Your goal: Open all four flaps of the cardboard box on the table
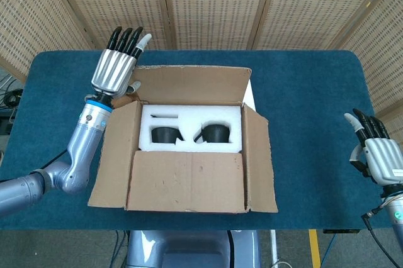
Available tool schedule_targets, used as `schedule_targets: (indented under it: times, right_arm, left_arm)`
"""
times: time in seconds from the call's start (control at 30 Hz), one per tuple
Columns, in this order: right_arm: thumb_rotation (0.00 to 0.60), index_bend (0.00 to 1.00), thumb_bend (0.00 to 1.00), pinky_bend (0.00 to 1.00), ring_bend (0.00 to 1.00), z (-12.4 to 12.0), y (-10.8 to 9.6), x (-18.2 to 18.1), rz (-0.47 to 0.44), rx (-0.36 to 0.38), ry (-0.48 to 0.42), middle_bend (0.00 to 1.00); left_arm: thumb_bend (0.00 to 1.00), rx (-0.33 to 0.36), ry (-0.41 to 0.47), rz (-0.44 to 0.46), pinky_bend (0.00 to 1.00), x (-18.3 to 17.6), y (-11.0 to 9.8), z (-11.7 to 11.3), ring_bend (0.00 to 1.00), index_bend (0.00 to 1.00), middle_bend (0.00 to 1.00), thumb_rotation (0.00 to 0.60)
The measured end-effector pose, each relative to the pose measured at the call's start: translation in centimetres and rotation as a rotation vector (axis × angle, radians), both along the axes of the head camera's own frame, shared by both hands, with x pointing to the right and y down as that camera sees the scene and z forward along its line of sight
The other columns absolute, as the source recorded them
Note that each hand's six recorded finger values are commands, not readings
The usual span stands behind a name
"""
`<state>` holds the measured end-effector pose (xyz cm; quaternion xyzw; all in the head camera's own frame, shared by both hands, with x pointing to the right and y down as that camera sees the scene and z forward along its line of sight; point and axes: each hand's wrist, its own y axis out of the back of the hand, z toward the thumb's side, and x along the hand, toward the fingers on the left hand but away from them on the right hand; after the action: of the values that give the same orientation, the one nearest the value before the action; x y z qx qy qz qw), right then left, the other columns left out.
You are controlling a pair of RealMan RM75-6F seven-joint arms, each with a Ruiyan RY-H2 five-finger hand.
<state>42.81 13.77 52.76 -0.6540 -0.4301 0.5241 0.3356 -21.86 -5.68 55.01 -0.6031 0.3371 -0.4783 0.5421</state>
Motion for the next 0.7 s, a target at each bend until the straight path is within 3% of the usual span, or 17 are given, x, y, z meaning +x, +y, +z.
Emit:
schedule_targets:
  times: [0.3, 0.7]
  right_arm:
    - [0.6, 0.0, 1.0, 0.0, 0.0, -0.1, -0.1, -0.2, -0.006, 0.004, 0.002, 0.0]
    - [0.6, 0.0, 1.0, 0.0, 0.0, -0.4, 0.2, 0.4, 0.013, 0.004, 0.011, 0.0]
  left_arm:
    - [0.2, 0.057, -0.048, -0.001, 0.0, -0.2, -1.0, -0.1, 0.0, 0.0, 0.0, 0.584]
    - [0.22, -0.015, 0.005, -0.007, 0.0, 1.7, -1.1, 1.3, 0.0, 0.0, 0.0, 0.584]
